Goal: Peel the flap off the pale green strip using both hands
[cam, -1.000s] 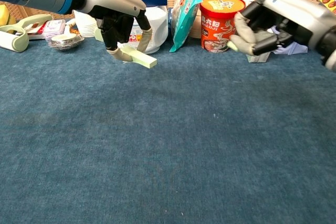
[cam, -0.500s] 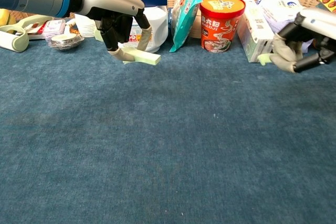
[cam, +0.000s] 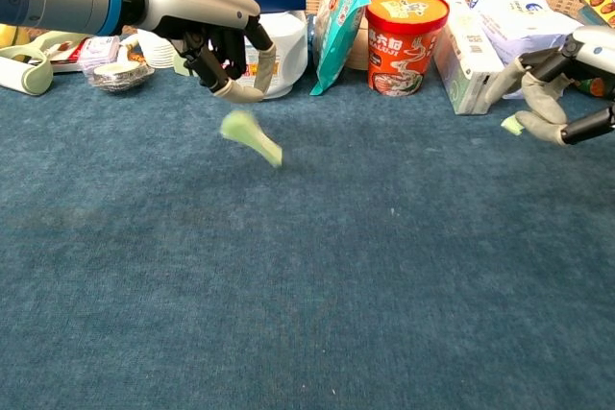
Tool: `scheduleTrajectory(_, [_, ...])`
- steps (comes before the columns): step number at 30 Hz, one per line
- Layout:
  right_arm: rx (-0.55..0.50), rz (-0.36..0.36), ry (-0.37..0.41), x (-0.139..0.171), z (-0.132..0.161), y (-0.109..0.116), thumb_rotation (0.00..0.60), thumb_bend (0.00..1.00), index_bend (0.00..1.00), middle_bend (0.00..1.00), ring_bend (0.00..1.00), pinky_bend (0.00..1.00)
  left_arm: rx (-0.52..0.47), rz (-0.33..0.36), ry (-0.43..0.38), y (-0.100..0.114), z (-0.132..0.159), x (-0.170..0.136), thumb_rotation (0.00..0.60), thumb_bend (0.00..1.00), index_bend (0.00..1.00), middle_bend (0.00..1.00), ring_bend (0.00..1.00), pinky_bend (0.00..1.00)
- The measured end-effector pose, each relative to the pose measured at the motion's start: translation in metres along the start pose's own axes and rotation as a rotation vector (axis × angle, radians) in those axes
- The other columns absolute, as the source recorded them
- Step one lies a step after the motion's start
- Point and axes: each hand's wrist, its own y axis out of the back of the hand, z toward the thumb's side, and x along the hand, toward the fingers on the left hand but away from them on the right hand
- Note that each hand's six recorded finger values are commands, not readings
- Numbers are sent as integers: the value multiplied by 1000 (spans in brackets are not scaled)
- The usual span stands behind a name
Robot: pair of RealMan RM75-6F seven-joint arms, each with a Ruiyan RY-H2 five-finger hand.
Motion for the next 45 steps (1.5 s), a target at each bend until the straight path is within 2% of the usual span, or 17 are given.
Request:
scheduleTrajectory(4, [0, 7, -8, 1, -2, -1, 487, 475, 0, 247, 139, 321, -2, 5, 1, -1, -1, 0, 373, 365, 404, 734, 752, 921])
scheduleTrajectory(8, [3, 14, -15, 2, -3, -1, 404, 368, 0, 179, 53, 202, -2, 13, 2, 1, -3, -2, 366, 365, 396, 713, 732, 920])
scheduleTrajectory(12, [0, 9, -24, 3, -4, 1, 360, 298, 0, 126, 7, 136, -13, 32, 8, 4, -7, -7, 327, 364, 382, 665, 680, 879])
scheduleTrajectory(18, [27, -11, -38, 5, -9, 8, 359, 281, 0, 116, 0, 115, -23, 63, 29, 4, -18, -23, 253, 347, 306, 550, 560, 742])
scheduleTrajectory(20, [37, -18, -46, 7, -12, 11, 366, 282, 0, 117, 0, 115, -26, 76, 38, 4, -22, -30, 224, 331, 288, 515, 516, 728])
scheduleTrajectory(25, [60, -38, -70, 14, -19, 20, 377, 282, 0, 122, 0, 115, -54, 109, 69, -1, -34, -54, 170, 320, 277, 498, 493, 728])
scheduleTrajectory(32, [111, -115, -127, 28, -34, 36, 383, 282, 0, 135, 0, 120, -109, 185, 160, -15, -62, -105, 161, 319, 269, 497, 492, 714])
scheduleTrajectory(40, [182, -187, -233, 50, -53, 48, 382, 282, 0, 147, 0, 117, -192, 292, 292, -42, -91, -177, 141, 315, 251, 463, 444, 460])
scheduleTrajectory(45, [260, -239, -313, 70, -63, 59, 384, 282, 0, 153, 0, 107, -234, 355, 406, -66, -107, -224, 138, 311, 223, 377, 346, 403])
